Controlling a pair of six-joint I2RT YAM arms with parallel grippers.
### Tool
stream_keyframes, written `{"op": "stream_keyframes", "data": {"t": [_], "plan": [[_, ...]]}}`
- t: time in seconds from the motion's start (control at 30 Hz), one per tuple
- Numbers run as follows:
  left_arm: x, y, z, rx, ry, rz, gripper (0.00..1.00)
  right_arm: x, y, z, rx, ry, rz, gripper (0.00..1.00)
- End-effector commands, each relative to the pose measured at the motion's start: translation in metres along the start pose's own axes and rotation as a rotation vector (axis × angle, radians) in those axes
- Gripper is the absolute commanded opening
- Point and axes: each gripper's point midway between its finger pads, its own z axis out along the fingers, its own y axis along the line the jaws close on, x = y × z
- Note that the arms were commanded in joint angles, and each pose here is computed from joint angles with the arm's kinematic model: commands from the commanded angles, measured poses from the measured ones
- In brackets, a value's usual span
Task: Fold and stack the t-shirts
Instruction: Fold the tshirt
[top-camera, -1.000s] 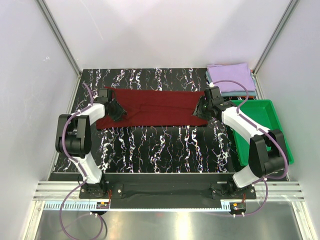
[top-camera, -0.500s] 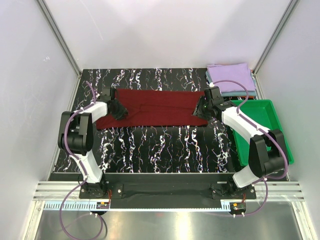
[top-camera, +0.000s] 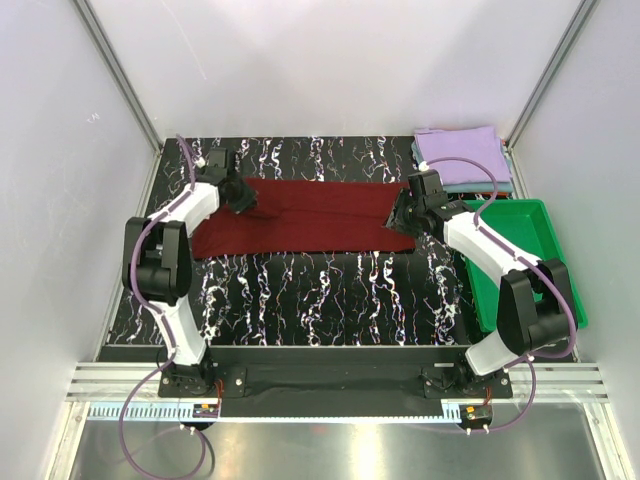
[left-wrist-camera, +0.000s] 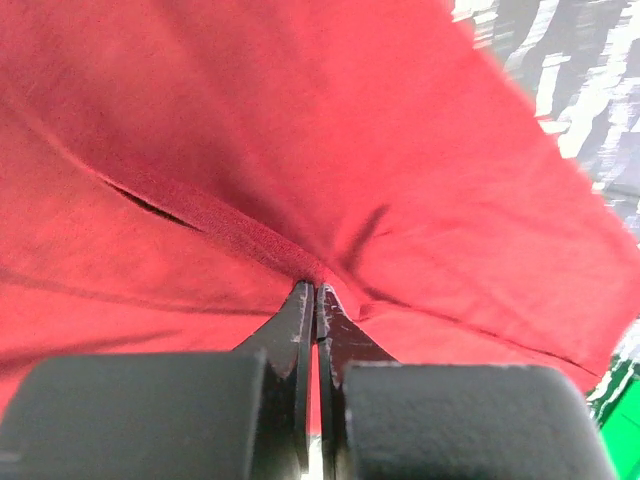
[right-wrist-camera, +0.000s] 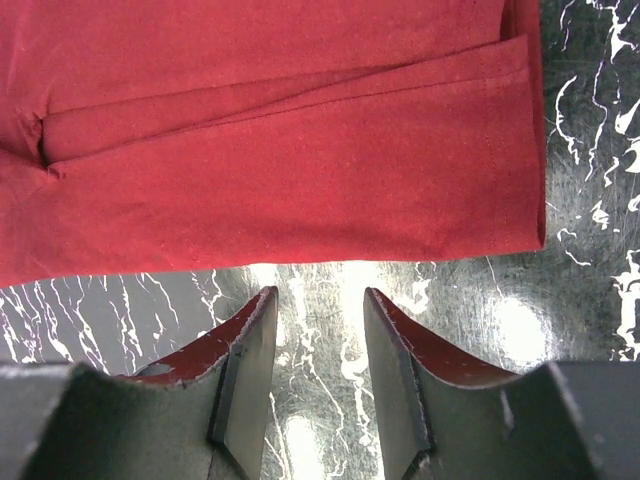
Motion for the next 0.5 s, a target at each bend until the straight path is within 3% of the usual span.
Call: {"op": "stream_keyframes", "data": {"t": [0.0,0.47], "plan": [[-0.017,-0.035,-0.003,0.058,-0.055,0.081,0.00,-0.025,0.020,-0.008,-0.068,-0.067,-0.012,0.47],[-0.014,-0.078,0.042,0.169,0.040,0.205,0.00,-0.025,0.028,0.003,-0.095,-0.048,0.011,0.47]]}}
